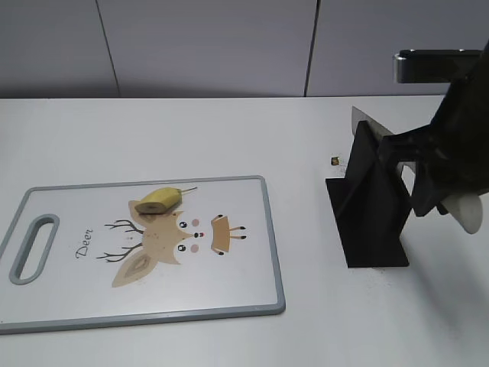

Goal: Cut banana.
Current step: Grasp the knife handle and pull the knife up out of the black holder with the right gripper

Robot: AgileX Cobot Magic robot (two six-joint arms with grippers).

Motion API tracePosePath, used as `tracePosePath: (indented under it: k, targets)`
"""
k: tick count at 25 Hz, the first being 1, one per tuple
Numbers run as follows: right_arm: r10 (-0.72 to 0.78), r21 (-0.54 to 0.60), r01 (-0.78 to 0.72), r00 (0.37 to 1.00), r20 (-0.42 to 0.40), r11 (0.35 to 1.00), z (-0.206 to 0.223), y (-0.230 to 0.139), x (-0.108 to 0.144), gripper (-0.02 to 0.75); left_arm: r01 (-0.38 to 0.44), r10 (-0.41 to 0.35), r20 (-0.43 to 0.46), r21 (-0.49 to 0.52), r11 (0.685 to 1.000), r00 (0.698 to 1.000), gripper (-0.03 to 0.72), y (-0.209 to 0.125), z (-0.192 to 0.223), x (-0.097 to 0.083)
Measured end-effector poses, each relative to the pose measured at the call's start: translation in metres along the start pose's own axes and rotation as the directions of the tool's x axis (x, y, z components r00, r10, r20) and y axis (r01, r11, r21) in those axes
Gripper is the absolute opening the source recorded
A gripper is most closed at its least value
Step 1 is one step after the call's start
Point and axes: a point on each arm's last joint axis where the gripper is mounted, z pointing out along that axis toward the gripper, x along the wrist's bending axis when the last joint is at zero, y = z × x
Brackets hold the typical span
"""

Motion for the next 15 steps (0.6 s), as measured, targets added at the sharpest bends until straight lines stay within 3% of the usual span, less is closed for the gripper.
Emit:
tracePosePath:
  k: [15]
  targets:
    - [0.011,-0.127,-0.013,1.0,-0.013,0.992,-0.034,0.003,0.0,0.164,0.0,0.0,0.0,0.0,1.0,1.0,0.543,0.0,0.0,0.0]
